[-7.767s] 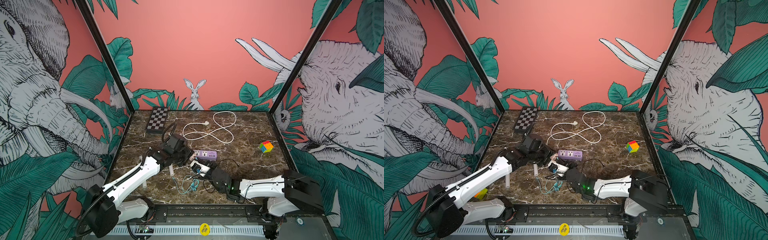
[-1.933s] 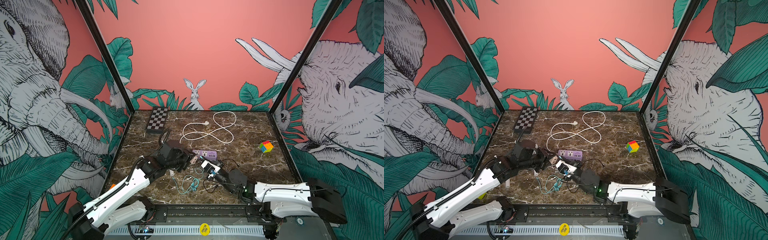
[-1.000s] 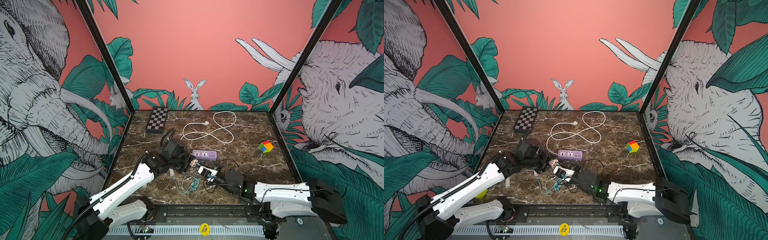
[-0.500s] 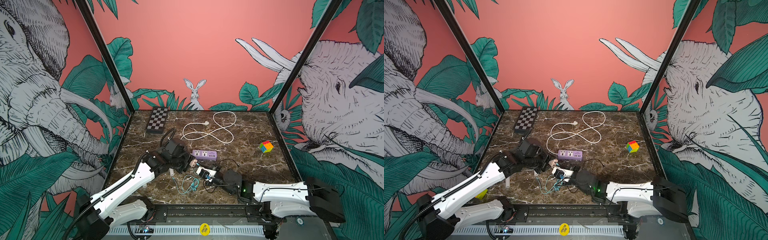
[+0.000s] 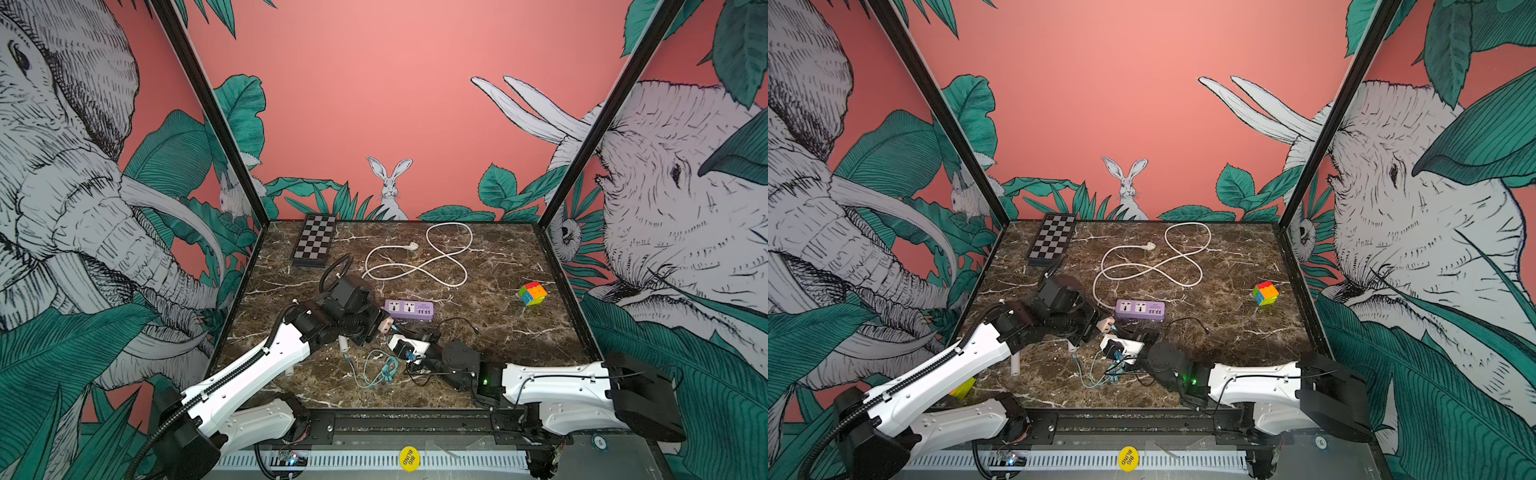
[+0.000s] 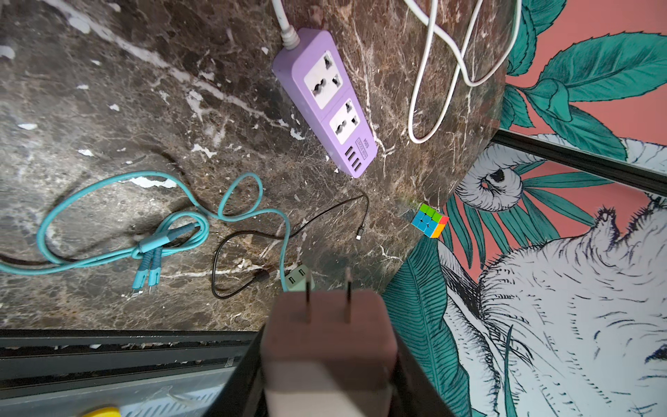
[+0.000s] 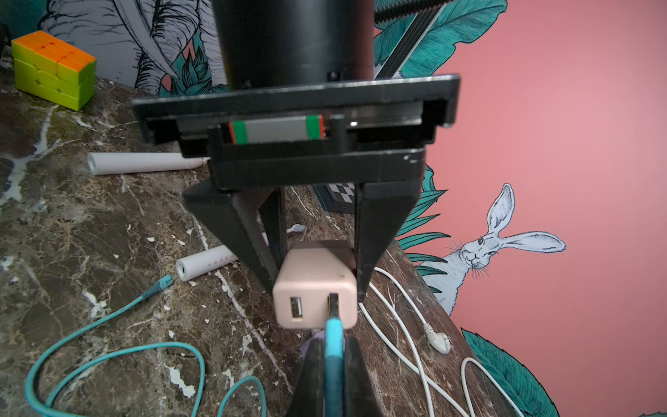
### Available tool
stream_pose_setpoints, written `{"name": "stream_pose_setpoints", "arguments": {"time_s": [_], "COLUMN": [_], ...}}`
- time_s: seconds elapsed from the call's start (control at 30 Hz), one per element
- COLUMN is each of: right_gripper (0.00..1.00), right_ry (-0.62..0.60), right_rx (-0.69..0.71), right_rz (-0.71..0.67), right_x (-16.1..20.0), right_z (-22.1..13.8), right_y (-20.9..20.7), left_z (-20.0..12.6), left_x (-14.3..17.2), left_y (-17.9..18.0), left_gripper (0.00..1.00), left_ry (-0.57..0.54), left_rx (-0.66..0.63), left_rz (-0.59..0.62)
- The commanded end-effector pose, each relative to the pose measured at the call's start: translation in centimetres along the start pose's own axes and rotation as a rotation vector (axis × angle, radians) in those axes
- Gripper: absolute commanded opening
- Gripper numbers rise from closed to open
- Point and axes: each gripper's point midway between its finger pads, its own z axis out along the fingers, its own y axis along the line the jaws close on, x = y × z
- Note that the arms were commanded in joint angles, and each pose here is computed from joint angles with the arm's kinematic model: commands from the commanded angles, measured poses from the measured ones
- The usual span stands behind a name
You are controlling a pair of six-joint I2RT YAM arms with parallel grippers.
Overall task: Charge the electric toothbrush
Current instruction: Insert the charging cable into the plug.
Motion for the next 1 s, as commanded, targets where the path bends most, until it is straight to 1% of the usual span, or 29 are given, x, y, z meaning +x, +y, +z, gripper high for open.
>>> {"name": "stream_pose_setpoints", "arguments": {"time_s": [0.0,0.37,0.6,0.97], "right_gripper": [0.0,0.0,0.0,0.0], "right_ry": [0.011,0.045,0.053,0.065], "right_rx": [0.062,0.105,0.099,0.126], "right_rz": [-0.002,-0.008,-0.017,-0.022], "right_x": [-0.7,-1.3,-1.5,-2.0], "right_z": [0.4,0.6,1.1,2.0], "right_y": [-1.2,-1.8,-1.0,-1.2], "left_z": [-1.1,-1.3,-1.2,-1.0], "left_x": [1.0,0.9,1.1,1.6], "left_y": [-0.9,-0.8,-1.1,-1.6], "left_gripper": [0.0,0.0,0.0,0.0], "left_ry": [0.039,0.026,0.031,0.042], "left_rx": [0.021,0.015,0.016,0.029], "left_rz": [0.022,0.034,0.044,0.057]}}
